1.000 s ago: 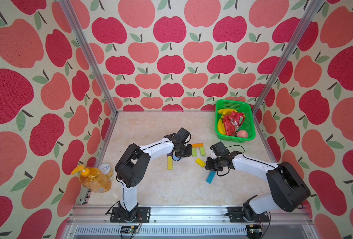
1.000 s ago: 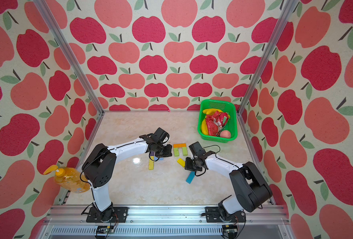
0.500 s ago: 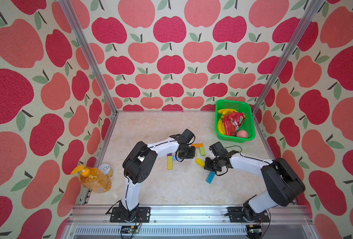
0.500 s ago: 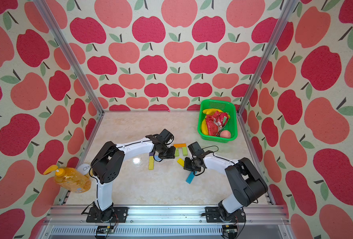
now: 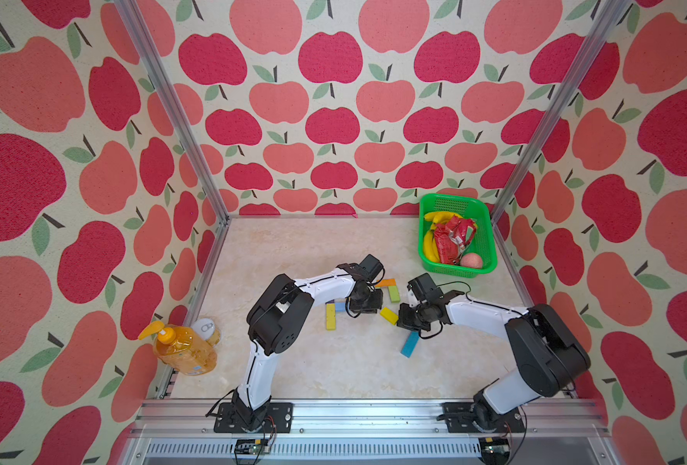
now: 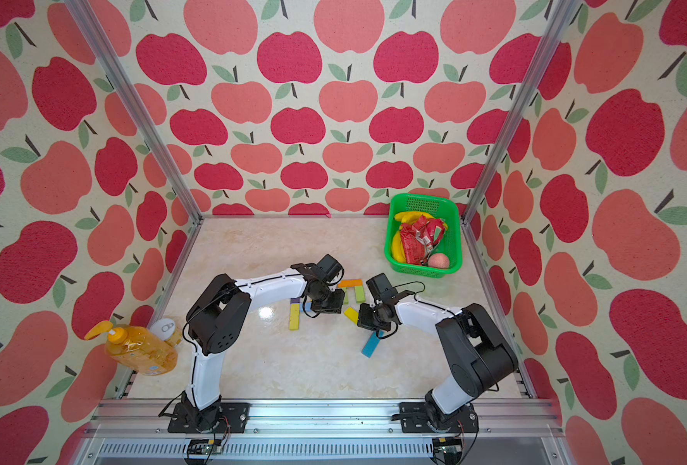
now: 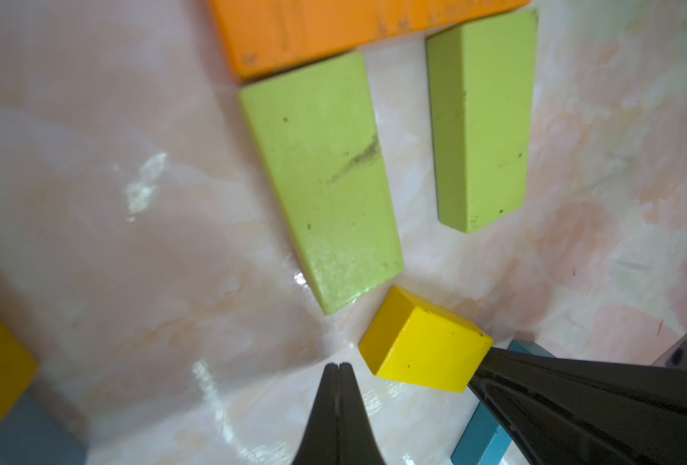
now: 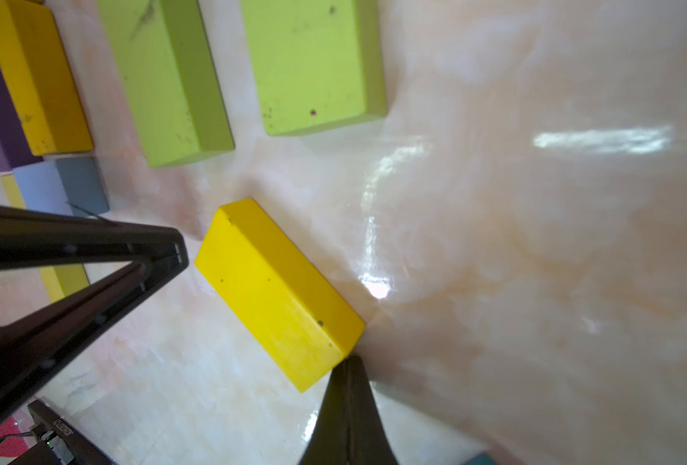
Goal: Assemble the letter p with building blocks
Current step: Assemble the building block at the center of the board.
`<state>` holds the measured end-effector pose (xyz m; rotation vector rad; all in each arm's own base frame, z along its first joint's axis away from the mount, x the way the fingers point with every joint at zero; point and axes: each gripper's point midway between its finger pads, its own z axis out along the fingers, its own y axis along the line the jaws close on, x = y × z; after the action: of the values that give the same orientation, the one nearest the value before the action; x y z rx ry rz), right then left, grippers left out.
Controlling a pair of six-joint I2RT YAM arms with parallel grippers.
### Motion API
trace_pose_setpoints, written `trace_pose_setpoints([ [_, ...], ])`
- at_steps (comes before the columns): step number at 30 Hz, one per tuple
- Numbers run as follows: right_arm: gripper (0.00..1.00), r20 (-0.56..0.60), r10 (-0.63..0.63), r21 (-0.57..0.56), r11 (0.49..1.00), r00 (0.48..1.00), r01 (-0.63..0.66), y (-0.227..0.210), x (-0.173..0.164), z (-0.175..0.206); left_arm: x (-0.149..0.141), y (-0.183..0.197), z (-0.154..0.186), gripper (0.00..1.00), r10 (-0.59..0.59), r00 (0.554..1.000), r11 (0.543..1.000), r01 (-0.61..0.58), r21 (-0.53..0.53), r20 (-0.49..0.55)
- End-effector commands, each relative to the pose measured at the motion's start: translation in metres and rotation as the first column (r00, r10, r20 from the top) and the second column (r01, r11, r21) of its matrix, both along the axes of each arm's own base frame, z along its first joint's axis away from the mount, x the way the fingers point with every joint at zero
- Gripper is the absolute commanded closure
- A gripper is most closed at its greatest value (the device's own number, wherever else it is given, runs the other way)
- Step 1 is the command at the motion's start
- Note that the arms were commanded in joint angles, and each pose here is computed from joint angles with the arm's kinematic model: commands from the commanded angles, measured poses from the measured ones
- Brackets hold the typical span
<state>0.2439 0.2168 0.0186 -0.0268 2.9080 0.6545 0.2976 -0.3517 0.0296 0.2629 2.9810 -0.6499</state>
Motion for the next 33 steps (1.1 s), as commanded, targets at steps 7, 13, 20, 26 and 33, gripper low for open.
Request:
trace_pose_setpoints([
  [7, 1.00, -0.054, -0.002, -0.087, 0.996, 0.999, -0.002, -0.018, -0.009, -0.019, 0.005, -0.001, -0.005, 1.00, 0.004, 1.000, 0.999, -0.004, 0.051, 0.004],
  [13, 1.00, -0.062, -0.003, -0.092, 0.996, 0.998, -0.002, -0.019, -0.009, -0.021, 0.007, -0.009, -0.008, 1.00, -0.019, 1.000, 0.999, 0.019, 0.049, -0.006],
  [20, 1.00, -0.075, -0.011, -0.103, 0.995, 0.997, 0.004, -0.022, -0.006, -0.024, 0.000, -0.016, -0.010, 1.00, -0.057, 0.998, 0.997, 0.059, 0.047, -0.027],
  [26, 1.00, -0.067, -0.021, -0.111, 0.994, 0.998, 0.014, -0.030, 0.007, -0.023, -0.011, -0.019, -0.009, 1.00, -0.087, 0.995, 0.995, 0.089, 0.047, -0.045],
  [33, 1.00, -0.059, -0.019, -0.101, 0.995, 0.998, 0.013, -0.033, 0.015, -0.020, -0.012, -0.022, -0.010, 1.00, -0.096, 0.994, 0.994, 0.099, 0.048, -0.056],
])
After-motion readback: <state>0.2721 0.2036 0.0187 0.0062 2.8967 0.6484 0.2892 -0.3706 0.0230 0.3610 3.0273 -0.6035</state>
